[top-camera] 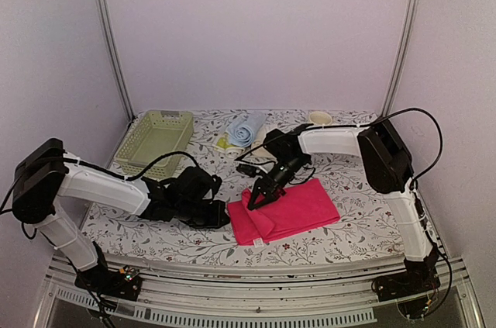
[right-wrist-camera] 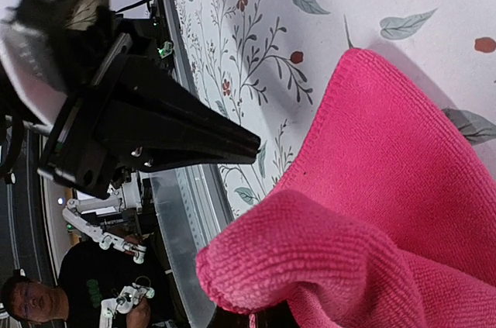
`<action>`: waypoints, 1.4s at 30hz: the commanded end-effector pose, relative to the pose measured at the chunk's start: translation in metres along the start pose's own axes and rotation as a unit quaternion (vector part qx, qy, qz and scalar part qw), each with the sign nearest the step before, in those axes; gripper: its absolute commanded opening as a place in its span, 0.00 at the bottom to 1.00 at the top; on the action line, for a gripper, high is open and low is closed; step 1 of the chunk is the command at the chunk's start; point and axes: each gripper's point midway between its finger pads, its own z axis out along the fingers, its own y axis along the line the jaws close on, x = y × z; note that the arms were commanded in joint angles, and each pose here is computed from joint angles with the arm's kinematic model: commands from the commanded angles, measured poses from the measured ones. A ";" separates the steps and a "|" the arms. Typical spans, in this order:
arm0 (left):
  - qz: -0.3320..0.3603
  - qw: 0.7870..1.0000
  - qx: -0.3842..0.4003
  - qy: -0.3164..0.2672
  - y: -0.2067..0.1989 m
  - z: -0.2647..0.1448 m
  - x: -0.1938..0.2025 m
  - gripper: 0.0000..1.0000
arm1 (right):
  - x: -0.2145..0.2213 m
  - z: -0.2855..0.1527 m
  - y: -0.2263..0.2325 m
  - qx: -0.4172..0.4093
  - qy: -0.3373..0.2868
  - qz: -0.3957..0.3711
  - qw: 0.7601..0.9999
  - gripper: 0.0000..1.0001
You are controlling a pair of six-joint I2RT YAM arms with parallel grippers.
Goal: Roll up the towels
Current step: Fold the towel at the center of the board.
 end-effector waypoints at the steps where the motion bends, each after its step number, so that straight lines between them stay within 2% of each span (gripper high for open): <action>1: 0.002 1.000 0.019 0.003 -0.009 0.006 0.006 0.00 | -0.006 0.014 -0.003 -0.021 0.002 0.008 1.000 0.02; 42: -0.003 1.000 0.001 0.021 0.007 0.016 0.027 0.00 | -0.039 0.033 -0.001 -0.090 -0.017 0.049 0.995 0.04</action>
